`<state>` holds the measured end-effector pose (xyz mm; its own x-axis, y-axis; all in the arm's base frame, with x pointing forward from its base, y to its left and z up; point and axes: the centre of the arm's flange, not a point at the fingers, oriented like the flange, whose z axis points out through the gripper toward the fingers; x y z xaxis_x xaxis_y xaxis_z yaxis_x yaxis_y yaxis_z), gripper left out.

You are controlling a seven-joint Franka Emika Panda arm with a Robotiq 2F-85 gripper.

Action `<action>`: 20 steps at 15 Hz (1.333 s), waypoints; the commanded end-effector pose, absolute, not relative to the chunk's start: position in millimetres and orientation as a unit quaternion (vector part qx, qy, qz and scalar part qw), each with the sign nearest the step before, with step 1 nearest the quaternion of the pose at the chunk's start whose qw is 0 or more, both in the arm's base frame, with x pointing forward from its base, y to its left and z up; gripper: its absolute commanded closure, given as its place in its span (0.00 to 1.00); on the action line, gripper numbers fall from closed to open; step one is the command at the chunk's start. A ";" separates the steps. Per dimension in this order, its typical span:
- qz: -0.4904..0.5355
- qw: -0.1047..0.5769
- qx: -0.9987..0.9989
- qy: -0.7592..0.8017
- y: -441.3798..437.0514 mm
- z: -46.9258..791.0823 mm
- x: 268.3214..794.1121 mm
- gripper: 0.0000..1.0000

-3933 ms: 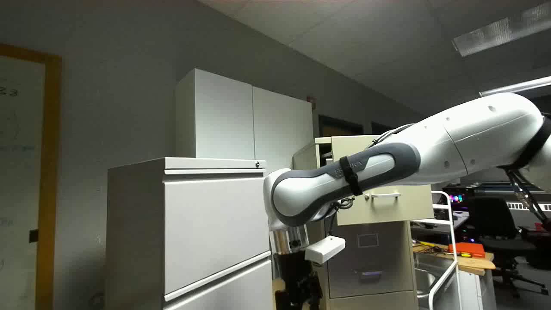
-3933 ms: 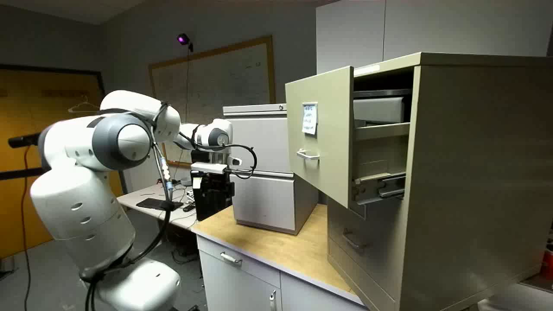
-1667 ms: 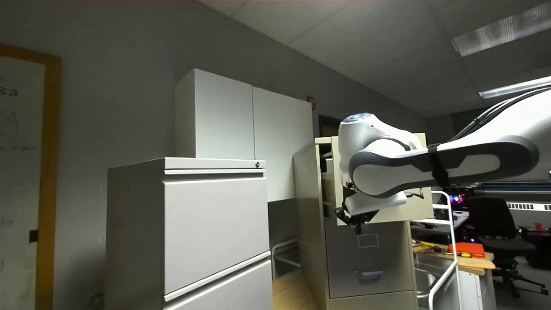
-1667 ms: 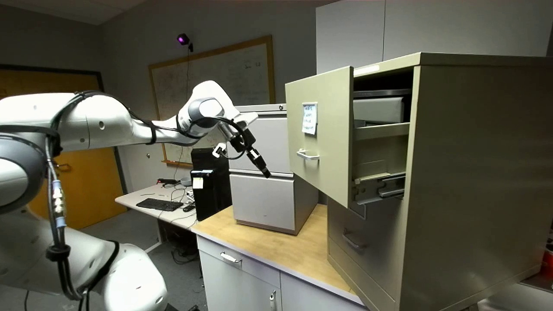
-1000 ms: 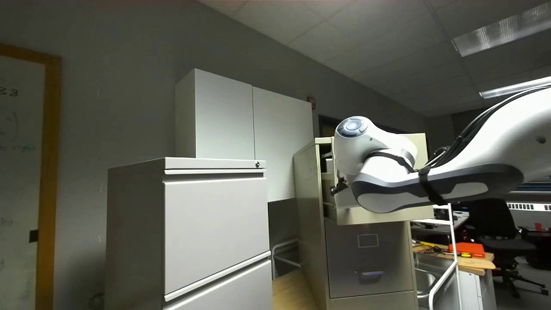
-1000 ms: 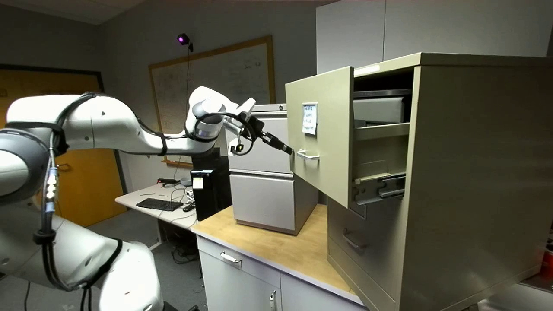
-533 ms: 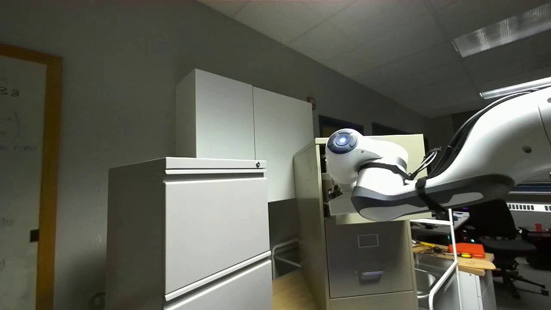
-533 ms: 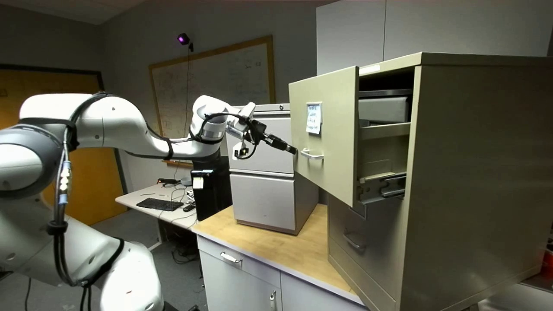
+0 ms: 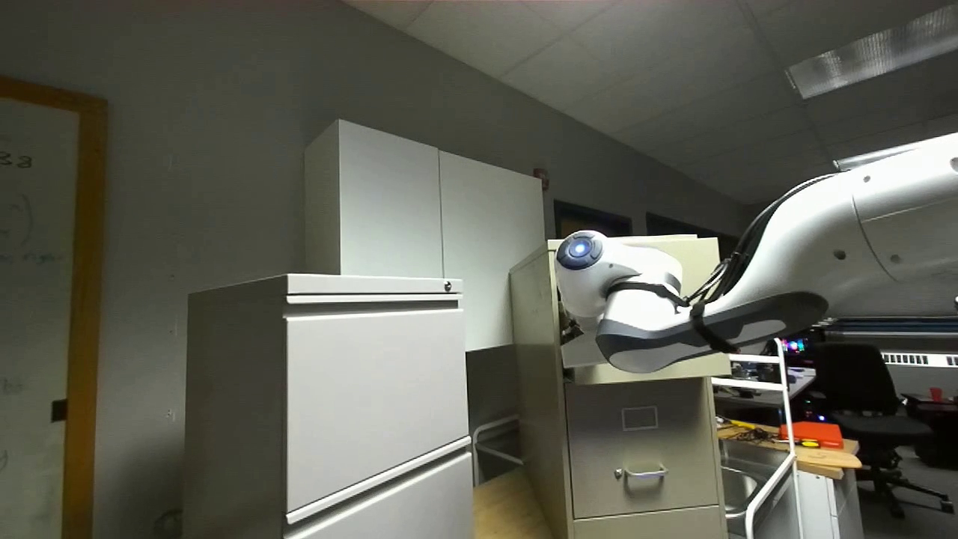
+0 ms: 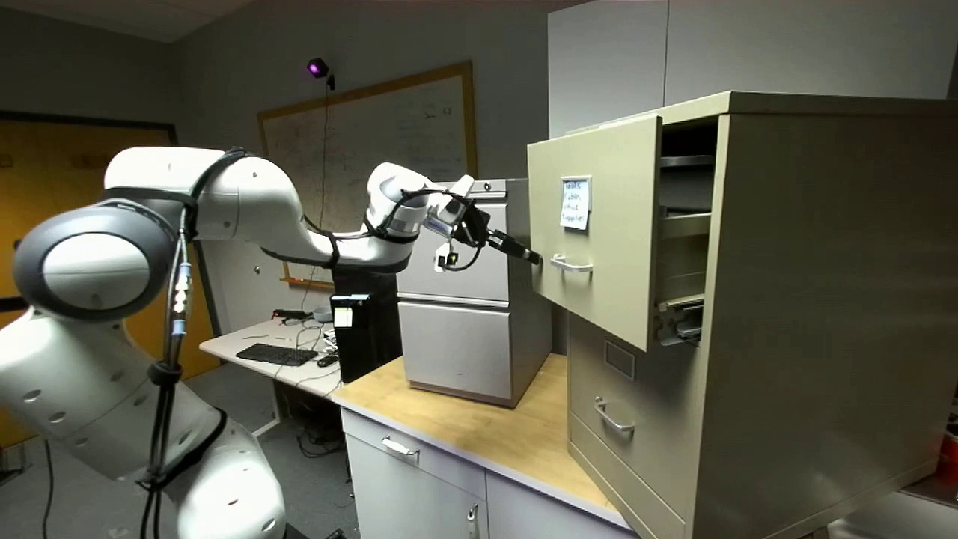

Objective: Close the top drawer of the beige file cabinet

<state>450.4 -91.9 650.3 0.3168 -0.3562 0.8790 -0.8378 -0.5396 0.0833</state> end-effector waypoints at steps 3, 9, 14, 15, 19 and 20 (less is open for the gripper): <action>0.431 0.253 0.776 -0.386 -134.3 654.2 533.1 1.00; 0.416 0.238 0.783 -0.397 -162.3 655.3 561.6 1.00; 0.403 0.230 0.791 -0.400 -179.8 656.7 569.1 1.00; 0.401 0.227 0.792 -0.400 -183.1 657.9 569.7 1.00; 0.395 0.222 0.796 -0.402 -192.2 660.6 572.7 1.00; 0.394 0.222 0.796 -0.402 -194.0 661.0 574.1 1.00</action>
<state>525.7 -162.4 671.4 0.3486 -0.4761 0.8074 -0.8349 -0.5491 0.0367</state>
